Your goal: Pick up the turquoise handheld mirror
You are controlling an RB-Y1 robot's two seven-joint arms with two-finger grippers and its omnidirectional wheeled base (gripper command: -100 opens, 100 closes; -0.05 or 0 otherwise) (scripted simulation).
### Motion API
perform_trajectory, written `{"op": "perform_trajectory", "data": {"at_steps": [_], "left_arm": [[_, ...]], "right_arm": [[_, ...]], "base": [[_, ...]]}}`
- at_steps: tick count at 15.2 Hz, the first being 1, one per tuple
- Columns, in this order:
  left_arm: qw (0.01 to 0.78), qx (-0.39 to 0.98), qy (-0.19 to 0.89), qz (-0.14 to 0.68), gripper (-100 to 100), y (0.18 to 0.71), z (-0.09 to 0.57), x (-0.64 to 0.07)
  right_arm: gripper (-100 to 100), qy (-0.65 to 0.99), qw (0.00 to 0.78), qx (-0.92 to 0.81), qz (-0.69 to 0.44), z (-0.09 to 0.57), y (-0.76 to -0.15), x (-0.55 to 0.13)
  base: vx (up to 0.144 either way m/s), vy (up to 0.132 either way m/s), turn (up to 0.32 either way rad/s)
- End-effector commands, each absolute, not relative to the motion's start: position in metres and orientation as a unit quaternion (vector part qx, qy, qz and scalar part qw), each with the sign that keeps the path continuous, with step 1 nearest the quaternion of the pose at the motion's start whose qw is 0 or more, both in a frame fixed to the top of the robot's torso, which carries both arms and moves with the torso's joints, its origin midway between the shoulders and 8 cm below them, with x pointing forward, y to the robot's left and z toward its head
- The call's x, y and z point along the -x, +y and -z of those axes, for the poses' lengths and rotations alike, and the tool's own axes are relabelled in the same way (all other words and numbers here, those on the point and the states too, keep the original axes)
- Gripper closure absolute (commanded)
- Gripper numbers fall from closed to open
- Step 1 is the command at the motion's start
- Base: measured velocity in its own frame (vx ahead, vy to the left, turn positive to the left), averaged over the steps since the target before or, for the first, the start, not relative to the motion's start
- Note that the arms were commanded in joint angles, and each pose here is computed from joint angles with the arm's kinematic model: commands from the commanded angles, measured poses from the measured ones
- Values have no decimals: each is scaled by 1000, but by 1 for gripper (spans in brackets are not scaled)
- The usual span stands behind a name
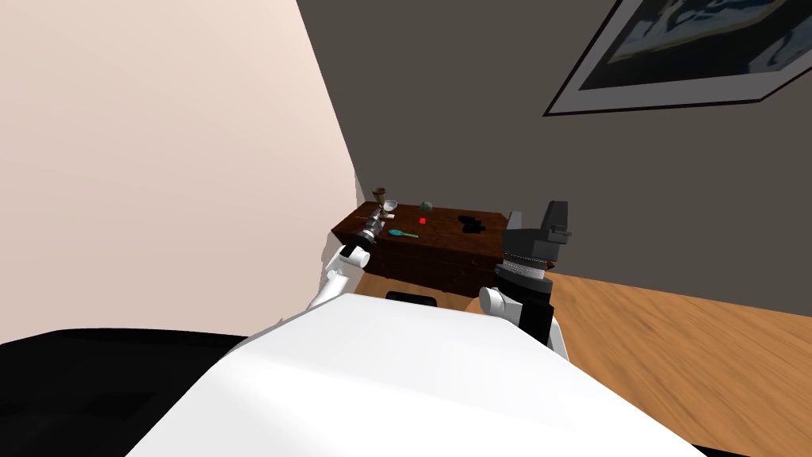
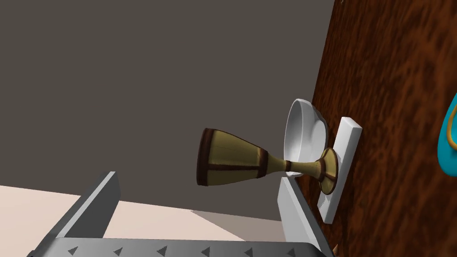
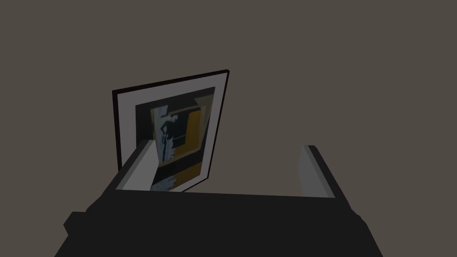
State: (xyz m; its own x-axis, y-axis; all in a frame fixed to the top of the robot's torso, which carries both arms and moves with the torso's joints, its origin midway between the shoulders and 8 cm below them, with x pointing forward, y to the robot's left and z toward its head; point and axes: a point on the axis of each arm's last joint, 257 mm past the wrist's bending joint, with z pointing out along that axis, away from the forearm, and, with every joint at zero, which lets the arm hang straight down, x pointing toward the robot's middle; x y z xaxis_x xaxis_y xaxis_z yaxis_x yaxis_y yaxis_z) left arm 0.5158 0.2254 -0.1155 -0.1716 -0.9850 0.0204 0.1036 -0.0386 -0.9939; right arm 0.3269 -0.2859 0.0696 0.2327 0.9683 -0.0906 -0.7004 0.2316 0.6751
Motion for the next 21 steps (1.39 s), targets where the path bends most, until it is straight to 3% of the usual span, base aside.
{"op": "perform_trajectory", "data": {"at_steps": [1, 21], "left_arm": [[468, 442, 513, 567, -100, 225, 122, -520], [369, 506, 615, 479, -100, 191, 189, -563]], "right_arm": [[0, 258, 741, -259, -563, -70, -286, -327], [0, 258, 741, -259, -563, -70, -286, -327]], "base": [[3, -14, 3], [5, -21, -6]]}}
